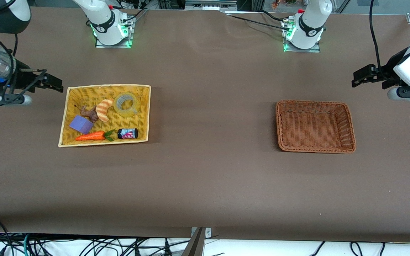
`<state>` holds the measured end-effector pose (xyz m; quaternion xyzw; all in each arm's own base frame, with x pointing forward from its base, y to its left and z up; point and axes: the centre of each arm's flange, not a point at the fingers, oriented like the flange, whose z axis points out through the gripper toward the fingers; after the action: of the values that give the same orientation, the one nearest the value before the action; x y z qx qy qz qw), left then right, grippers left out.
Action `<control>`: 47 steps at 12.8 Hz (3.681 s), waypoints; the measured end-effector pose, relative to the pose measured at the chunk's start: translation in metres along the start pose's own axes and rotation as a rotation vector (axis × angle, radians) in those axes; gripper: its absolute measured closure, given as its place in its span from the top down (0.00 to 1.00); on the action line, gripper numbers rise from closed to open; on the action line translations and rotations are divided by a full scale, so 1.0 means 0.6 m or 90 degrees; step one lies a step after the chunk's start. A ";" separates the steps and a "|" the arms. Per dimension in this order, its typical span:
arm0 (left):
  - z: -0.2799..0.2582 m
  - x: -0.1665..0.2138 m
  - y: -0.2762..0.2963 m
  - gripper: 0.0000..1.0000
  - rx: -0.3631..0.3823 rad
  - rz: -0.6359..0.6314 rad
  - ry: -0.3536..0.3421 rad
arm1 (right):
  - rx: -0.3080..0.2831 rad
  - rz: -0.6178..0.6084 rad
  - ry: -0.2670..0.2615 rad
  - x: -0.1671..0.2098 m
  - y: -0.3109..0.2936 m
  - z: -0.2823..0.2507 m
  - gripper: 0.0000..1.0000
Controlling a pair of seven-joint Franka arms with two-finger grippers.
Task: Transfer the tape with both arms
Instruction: 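Reach the right gripper down to the tape roll in the yellow tray, then grasp the tape roll with the right gripper and lift it out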
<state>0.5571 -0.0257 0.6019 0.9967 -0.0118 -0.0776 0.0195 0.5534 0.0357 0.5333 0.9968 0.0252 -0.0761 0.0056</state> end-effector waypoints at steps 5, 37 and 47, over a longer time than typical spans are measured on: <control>0.001 0.001 0.000 1.00 0.000 0.000 -0.001 | -0.021 -0.135 -0.041 0.026 -0.201 0.111 1.00; 0.001 0.004 -0.002 1.00 0.000 -0.002 0.006 | -0.042 -0.207 0.042 0.008 -0.425 0.254 0.22; 0.089 0.073 0.002 1.00 0.000 0.003 -0.026 | 0.179 0.009 0.136 -0.021 -0.884 0.554 0.22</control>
<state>0.5920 -0.0304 0.5422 0.9949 -0.0143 -0.0976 0.0196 0.4634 0.5601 0.2027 0.9903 0.0077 0.0276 -0.1357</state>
